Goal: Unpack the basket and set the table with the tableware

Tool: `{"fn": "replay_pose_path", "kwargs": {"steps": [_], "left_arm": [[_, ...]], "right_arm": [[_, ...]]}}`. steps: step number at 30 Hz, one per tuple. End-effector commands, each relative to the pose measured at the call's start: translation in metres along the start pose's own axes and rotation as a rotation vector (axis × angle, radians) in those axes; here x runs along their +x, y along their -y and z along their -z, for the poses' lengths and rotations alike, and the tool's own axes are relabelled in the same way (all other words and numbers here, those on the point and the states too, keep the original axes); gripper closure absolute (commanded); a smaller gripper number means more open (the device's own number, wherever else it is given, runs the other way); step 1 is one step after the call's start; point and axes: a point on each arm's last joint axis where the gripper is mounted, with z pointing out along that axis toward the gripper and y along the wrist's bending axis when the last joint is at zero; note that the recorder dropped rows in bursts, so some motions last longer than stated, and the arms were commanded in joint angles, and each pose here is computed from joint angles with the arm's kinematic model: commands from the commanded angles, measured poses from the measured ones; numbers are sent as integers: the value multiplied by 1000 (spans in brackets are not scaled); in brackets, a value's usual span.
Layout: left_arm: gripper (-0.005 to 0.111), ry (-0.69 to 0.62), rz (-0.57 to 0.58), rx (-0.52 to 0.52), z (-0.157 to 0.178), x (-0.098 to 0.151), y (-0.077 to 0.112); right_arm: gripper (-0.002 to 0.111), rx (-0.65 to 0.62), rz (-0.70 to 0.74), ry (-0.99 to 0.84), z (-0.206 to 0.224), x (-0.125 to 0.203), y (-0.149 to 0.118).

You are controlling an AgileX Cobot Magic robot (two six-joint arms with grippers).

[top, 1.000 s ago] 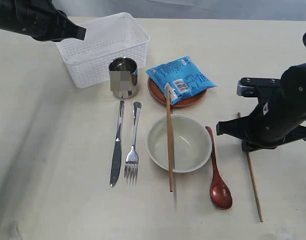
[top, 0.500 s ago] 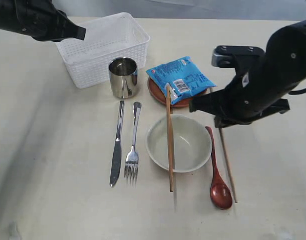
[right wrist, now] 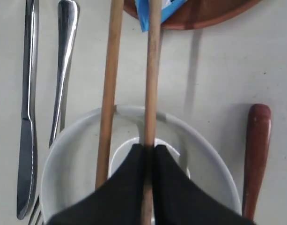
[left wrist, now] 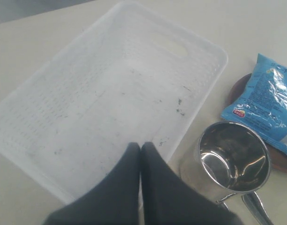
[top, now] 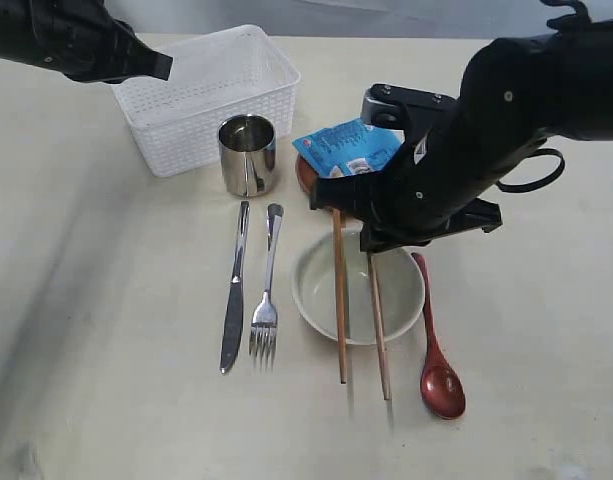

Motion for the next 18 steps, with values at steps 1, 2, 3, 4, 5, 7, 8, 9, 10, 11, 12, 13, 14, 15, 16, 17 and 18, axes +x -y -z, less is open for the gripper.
{"fn": "replay_pose_path", "kwargs": {"steps": [1,2,3,4,5,7,8,9,10,11,12,13,14,15,16,17,18], "left_arm": [[107,5,12,-4,2,1,0],[107,5,12,-4,2,1,0],[107,5,12,-4,2,1,0],[107,5,12,-4,2,1,0],[107,5,12,-4,2,1,0],[107,5,12,-4,2,1,0],[107,5,12,-4,2,1,0],[107,5,12,-4,2,1,0],[107,5,12,-4,2,1,0],[107,5,12,-4,2,1,0],[107,5,12,-4,2,1,0],[107,5,12,-4,2,1,0],[107,5,12,-4,2,1,0],[107,5,12,-4,2,1,0],[107,5,12,-4,2,1,0],[107,5,12,-4,2,1,0],[107,5,12,-4,2,1,0]], "right_arm": [[109,-18,6,-7,-3,-1,-2],[109,-17,6,-13,-4,-1,-2],[109,-16,5,-15,-5,-1,-2],[109,-14,4,-19,-6,-1,-2],[108,-13,4,-18,-7,-1,-2],[108,-12,3,-18,-9,-1,-2],[108,-13,5,-14,-9,-2,-2],[108,-15,14,-8,-9,-2,-2],[108,-15,22,-7,-9,-2,-2],[107,-15,29,-7,-9,-2,-2],[104,-15,31,-7,-9,-2,-2],[93,-16,33,-7,-9,-2,-2],[87,-16,33,-7,-9,-2,-2],[71,-16,33,-7,-9,-2,-2],[66,-17,33,-4,-9,-3,-2],[59,-17,33,-3,-9,-3,-2],[59,-21,34,3,-7,-3,-2]]}}
